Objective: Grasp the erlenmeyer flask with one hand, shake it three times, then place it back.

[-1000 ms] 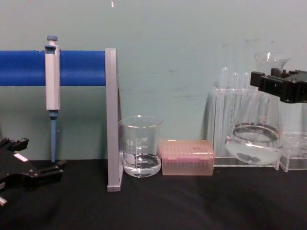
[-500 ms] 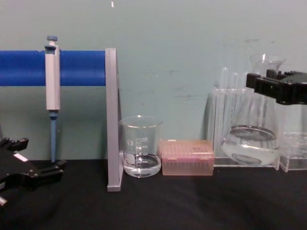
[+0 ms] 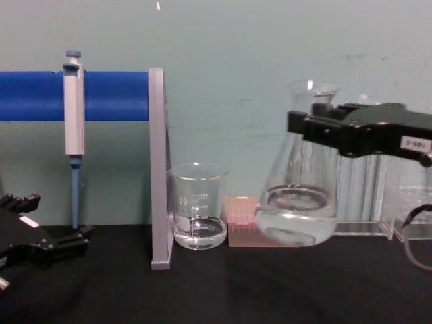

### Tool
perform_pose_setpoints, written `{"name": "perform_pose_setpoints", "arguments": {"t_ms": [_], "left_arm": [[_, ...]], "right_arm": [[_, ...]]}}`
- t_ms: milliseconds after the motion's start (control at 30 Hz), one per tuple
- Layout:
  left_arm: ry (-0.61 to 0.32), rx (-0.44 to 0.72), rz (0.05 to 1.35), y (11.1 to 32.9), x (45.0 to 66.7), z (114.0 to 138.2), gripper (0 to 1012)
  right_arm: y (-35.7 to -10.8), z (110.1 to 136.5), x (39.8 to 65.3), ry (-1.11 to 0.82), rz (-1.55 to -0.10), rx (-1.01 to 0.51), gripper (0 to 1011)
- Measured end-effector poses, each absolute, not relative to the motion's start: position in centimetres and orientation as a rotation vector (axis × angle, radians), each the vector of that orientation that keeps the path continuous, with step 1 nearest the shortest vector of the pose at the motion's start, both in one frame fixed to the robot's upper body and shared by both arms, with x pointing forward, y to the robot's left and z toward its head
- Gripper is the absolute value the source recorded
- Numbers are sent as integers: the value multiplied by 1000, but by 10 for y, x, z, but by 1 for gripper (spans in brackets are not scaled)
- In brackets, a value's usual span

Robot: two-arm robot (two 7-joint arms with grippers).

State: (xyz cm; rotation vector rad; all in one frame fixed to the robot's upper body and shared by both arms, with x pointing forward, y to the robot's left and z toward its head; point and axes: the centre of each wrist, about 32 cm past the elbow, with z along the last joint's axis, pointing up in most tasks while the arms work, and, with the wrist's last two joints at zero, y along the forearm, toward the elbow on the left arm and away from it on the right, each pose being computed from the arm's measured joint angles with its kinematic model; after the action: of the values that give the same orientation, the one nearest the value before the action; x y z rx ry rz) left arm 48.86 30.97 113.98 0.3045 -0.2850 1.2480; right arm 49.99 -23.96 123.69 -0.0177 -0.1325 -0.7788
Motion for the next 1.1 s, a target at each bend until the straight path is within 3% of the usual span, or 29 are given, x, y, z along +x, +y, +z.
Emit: {"name": "perform_pose_setpoints", "arguments": {"t_ms": [300,500,767,1100], "left_arm": [[-285,304,1248,310,489,1140,1001],[-285,304,1248,310,489,1140,1001],[-285,304,1248,310,489,1140,1001],[-285,305,1248,310,489,1140,1001]], "right_arm": [[-224,1237,507,-140,-651,-28,449],[-220,1235,506,-145,-639,-27,449],[-223,1234,502,-158,-694,-13,449],[-245,1232,489,-162,-905,4,449]]}}
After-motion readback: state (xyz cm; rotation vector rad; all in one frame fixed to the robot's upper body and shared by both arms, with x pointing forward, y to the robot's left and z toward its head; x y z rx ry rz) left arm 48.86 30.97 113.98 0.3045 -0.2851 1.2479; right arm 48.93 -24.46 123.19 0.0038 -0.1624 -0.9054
